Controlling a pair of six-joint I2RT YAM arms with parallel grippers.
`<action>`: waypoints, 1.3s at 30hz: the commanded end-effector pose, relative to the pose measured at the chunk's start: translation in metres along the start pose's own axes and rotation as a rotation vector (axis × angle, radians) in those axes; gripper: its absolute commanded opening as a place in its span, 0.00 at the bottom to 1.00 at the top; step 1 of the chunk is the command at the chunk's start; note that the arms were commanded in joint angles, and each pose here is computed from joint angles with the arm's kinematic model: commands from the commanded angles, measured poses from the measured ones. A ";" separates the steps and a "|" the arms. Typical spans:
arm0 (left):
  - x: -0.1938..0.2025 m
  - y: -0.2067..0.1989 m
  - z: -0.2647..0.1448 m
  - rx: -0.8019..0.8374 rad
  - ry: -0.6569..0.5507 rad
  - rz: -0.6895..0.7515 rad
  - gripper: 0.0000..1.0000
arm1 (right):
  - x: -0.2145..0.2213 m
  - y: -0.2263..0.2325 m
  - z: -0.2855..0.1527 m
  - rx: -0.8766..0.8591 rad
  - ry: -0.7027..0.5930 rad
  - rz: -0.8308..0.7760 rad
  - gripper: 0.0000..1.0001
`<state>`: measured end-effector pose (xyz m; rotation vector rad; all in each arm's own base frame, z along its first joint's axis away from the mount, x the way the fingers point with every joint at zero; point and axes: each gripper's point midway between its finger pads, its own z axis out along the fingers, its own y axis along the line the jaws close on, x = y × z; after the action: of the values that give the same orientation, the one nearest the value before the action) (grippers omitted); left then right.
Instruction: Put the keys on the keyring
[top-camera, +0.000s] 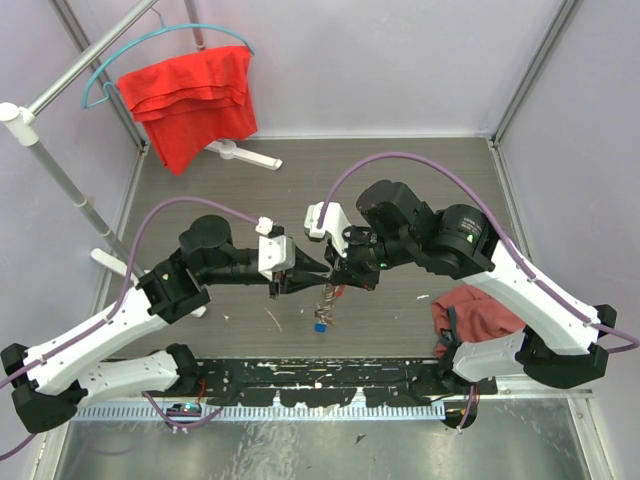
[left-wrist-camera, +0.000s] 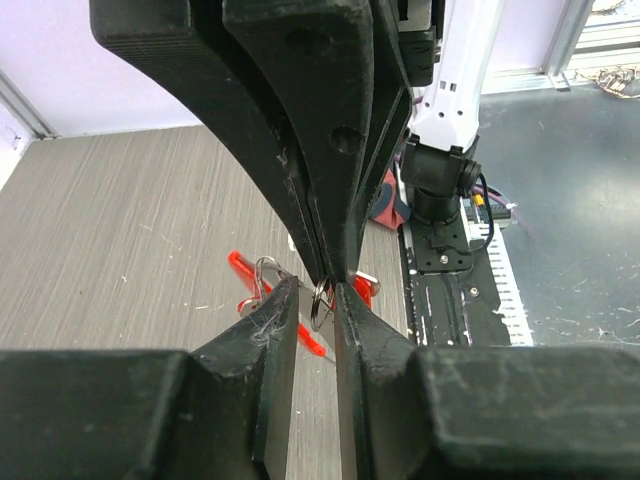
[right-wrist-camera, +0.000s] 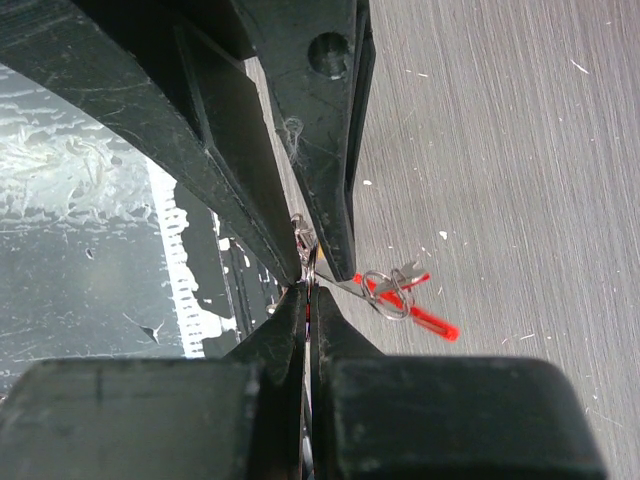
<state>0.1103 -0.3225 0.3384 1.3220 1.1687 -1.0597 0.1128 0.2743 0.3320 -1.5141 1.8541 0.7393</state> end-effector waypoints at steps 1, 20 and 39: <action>-0.021 -0.002 -0.004 0.010 -0.051 0.032 0.26 | -0.021 0.000 -0.006 0.006 -0.094 -0.022 0.01; -0.020 0.002 -0.007 -0.020 -0.054 0.050 0.00 | -0.048 -0.010 -0.025 0.100 -0.254 -0.007 0.20; -0.062 0.040 -0.056 -0.409 -0.528 -0.087 0.00 | -0.086 -0.037 -0.049 0.262 -0.745 0.296 0.40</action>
<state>0.1440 -0.2913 0.3473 0.8370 1.1612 -1.0045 0.1521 0.2799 0.4034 -0.7267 1.6337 0.9272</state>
